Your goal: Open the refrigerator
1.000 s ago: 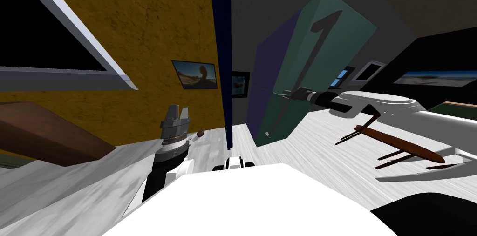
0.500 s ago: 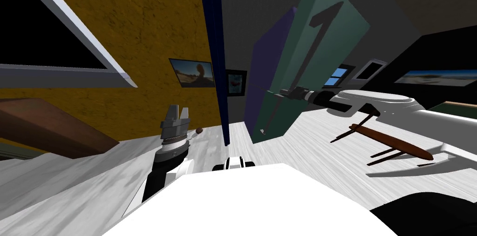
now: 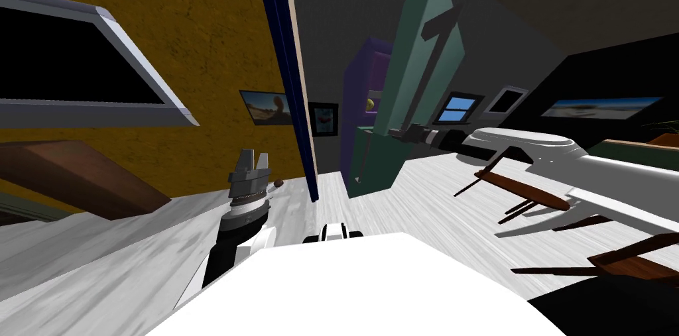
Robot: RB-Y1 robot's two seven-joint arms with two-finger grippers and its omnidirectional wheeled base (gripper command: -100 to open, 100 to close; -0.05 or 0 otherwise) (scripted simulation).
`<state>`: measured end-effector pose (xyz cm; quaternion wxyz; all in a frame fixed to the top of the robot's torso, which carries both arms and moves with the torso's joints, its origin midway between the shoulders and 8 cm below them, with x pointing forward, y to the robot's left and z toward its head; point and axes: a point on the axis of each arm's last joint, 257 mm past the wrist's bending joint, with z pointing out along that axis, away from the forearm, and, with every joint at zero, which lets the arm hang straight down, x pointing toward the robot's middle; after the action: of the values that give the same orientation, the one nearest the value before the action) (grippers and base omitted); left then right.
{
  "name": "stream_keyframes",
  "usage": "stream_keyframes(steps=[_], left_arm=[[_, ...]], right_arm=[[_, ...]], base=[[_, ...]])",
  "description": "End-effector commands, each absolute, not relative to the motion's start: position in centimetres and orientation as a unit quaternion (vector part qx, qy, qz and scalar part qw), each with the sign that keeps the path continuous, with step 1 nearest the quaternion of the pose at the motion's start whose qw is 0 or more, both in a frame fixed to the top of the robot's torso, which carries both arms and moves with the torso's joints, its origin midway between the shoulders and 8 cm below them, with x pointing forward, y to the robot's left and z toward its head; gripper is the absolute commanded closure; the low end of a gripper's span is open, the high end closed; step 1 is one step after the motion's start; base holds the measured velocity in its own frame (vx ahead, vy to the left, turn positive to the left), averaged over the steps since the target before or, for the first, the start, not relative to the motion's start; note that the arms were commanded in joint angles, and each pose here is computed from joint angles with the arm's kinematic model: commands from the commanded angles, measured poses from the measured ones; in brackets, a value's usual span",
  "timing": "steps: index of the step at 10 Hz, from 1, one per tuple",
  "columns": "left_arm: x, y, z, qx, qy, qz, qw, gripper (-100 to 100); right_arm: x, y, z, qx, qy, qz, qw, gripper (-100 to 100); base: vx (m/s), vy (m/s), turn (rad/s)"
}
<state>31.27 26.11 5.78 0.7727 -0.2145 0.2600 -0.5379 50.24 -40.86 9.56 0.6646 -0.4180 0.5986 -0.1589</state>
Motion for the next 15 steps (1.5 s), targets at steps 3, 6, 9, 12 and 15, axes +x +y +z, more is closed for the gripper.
stream_keyframes(steps=[3,6,9,12,15], left_arm=[[31.3,26.1,5.8,-0.214,0.26,-0.538,0.773,0],[31.3,26.1,5.8,-0.215,0.26,-0.538,0.773,0],[31.3,26.1,5.8,-0.214,0.26,-0.538,0.773,0],[31.3,26.1,5.8,-0.215,0.26,-0.538,0.773,0],[31.3,26.1,5.8,-0.215,0.26,-0.538,0.773,0]], right_arm=[[49.4,-38.2,10.1,-0.437,0.581,-0.14,0.673,100],[48.9,-36.4,9.8,-0.451,0.572,-0.121,0.674,100],[47.7,-33.5,9.9,-0.473,0.554,-0.094,0.678,100],[46.4,-30.8,10.0,-0.495,0.535,-0.067,0.682,100],[44.9,-28.2,10.0,-0.515,0.514,-0.041,0.685,100]], base=[[-0.131,-0.176,0.003],[-0.018,-0.065,-0.008],[-0.084,-0.265,0.037],[-0.118,-0.256,0.007],[-0.071,-0.268,0.015]])
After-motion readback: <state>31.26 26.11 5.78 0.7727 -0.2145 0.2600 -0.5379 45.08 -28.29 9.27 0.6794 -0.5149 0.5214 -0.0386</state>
